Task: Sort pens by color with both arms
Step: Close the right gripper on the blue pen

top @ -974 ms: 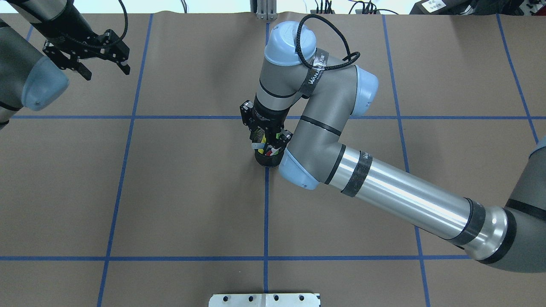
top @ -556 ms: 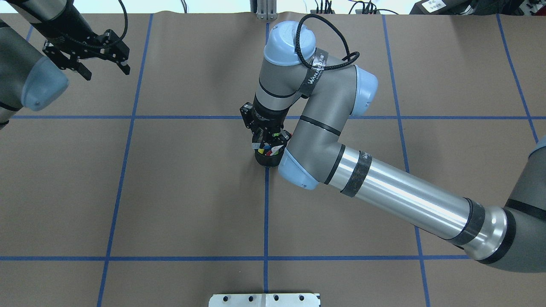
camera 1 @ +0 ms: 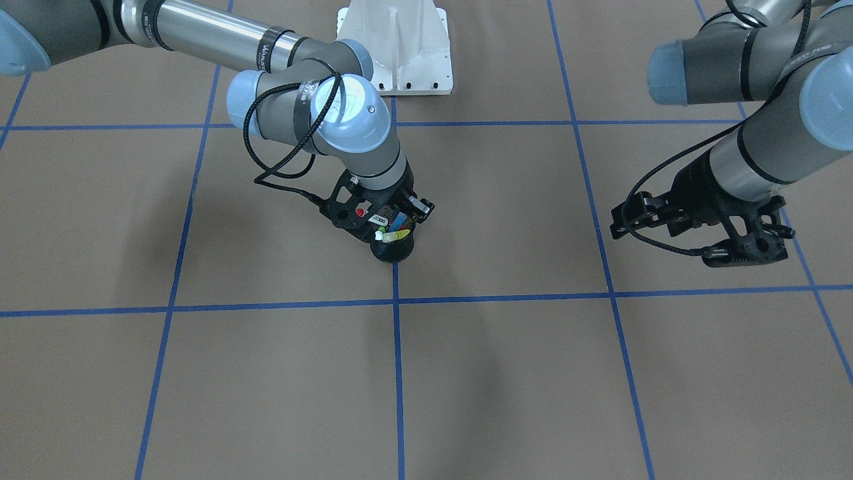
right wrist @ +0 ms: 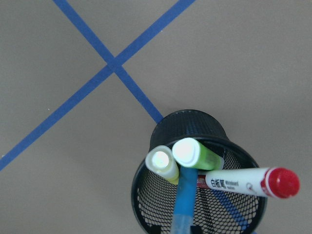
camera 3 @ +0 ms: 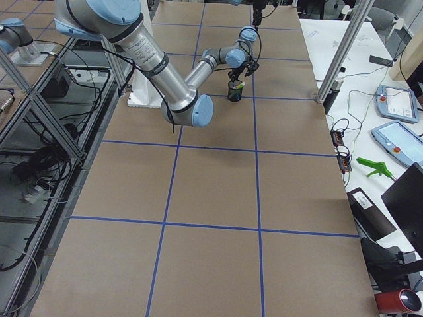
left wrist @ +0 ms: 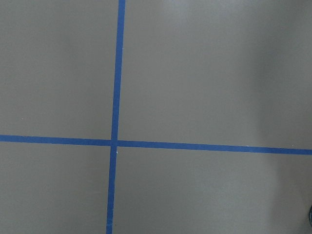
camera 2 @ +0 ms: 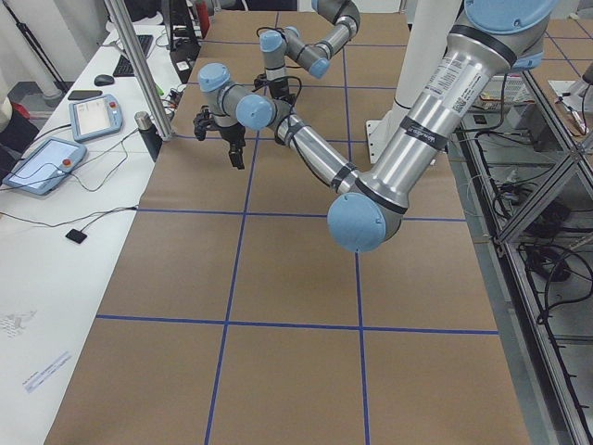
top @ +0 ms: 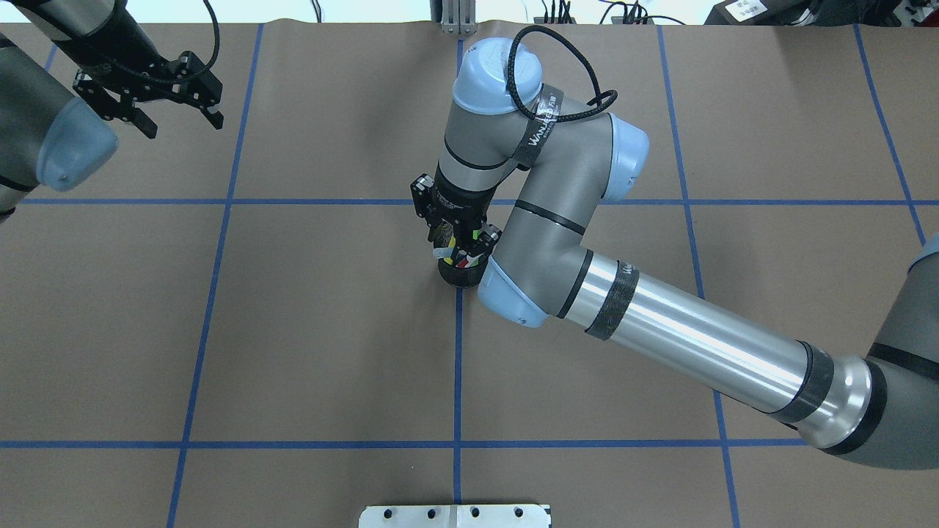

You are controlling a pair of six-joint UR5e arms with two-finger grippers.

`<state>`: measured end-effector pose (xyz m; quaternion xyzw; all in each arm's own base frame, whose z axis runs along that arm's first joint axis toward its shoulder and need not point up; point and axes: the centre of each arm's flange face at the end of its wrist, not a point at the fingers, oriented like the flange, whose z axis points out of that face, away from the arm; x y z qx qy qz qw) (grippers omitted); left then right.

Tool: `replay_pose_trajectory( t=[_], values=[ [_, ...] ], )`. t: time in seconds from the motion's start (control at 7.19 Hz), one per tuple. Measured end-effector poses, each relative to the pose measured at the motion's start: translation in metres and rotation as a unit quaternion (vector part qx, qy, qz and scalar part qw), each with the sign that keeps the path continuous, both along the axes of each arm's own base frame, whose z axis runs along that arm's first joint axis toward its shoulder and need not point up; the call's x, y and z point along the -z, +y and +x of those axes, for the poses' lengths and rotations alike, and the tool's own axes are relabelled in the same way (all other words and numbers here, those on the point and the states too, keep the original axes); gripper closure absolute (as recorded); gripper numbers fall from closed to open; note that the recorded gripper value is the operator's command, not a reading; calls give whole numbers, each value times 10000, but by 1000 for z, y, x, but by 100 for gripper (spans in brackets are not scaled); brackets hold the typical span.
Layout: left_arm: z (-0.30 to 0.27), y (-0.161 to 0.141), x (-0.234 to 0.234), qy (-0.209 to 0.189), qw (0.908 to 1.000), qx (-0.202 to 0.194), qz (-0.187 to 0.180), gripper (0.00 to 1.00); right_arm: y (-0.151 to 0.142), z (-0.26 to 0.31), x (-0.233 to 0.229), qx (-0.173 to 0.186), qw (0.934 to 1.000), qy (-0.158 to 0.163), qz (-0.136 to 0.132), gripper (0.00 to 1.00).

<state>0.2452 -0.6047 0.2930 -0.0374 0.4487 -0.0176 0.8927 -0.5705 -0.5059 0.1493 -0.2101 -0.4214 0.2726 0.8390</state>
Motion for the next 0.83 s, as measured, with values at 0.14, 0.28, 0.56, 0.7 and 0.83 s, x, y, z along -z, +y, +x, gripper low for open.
replay_pose_trajectory(
  t=[0.14,0.28,0.56,0.7,0.83],
  values=[
    [0,0,0,0,10000,0,0,0,0,0,0,5,10000,-3,-4,54],
    [0,0,0,-1,10000,1,-2,0,1,-1,0,22,10000,-12,-8,59],
    [-1,0,0,0,10000,7,1,0,4,-2,0,52,10000,-23,-10,62],
    [-1,0,0,1,10000,7,2,0,5,-3,-1,64,10000,-18,-16,62],
    [-1,0,0,1,10000,7,2,0,6,-4,-2,76,10000,-15,-18,62]
  ],
)
